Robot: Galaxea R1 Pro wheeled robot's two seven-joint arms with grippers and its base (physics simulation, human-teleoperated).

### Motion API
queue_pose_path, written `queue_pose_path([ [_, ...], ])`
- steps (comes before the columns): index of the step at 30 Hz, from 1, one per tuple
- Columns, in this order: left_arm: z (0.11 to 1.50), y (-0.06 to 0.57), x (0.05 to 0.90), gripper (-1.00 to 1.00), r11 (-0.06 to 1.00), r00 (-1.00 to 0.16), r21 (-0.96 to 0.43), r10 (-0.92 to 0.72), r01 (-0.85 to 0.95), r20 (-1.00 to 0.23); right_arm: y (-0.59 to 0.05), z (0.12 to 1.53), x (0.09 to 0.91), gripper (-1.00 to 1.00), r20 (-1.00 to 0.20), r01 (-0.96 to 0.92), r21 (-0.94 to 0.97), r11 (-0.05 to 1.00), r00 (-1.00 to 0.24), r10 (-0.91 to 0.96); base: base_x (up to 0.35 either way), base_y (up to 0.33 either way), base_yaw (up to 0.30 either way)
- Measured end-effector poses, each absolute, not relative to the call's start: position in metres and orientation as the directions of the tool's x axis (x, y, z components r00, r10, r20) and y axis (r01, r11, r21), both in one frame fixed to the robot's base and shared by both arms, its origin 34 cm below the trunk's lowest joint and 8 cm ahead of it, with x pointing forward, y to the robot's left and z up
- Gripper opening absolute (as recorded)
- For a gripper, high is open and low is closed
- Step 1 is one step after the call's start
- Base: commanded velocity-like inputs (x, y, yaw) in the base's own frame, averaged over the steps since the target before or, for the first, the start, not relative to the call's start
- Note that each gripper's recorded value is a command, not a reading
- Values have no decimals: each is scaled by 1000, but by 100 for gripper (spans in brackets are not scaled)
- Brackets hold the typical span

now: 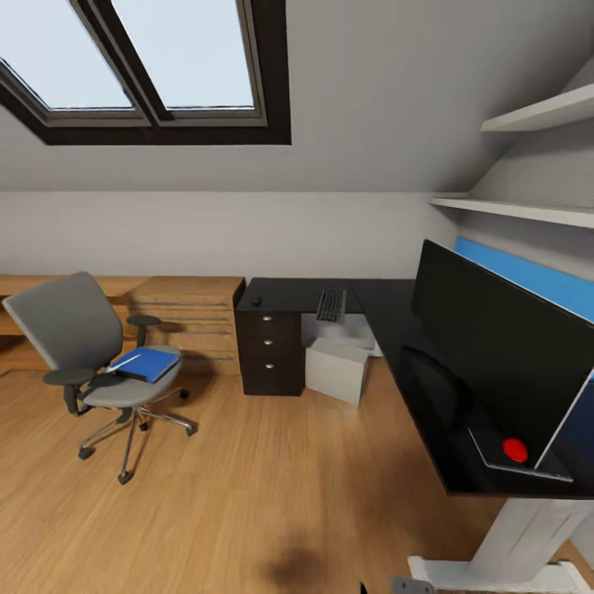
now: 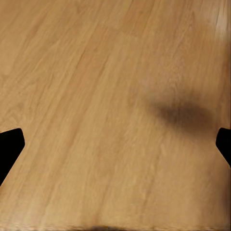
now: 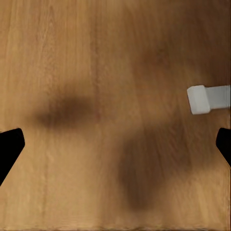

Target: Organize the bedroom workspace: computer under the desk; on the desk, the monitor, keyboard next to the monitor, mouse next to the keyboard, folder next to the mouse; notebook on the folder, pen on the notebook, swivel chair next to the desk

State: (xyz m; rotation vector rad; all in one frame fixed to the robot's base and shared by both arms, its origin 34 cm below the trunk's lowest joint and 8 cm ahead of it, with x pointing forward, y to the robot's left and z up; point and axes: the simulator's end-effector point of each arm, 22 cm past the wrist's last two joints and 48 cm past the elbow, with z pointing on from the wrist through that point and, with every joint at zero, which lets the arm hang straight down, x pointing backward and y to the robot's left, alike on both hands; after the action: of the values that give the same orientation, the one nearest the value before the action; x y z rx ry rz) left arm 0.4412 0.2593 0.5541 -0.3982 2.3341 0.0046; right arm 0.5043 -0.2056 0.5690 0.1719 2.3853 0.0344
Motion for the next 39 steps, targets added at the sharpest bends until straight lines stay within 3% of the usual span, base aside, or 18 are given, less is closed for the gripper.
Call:
queue_pose_path([
  [19, 551, 255, 437, 100, 952, -682, -116, -284, -282, -673, -221, 568, 505, 100, -681, 121, 56, 991, -721, 126, -220, -259, 0],
  [39, 550, 255, 435, 100, 953, -687, -117, -284, -280, -669, -231, 568, 504, 100, -681, 127, 44, 991, -722, 123, -22, -331, 0],
])
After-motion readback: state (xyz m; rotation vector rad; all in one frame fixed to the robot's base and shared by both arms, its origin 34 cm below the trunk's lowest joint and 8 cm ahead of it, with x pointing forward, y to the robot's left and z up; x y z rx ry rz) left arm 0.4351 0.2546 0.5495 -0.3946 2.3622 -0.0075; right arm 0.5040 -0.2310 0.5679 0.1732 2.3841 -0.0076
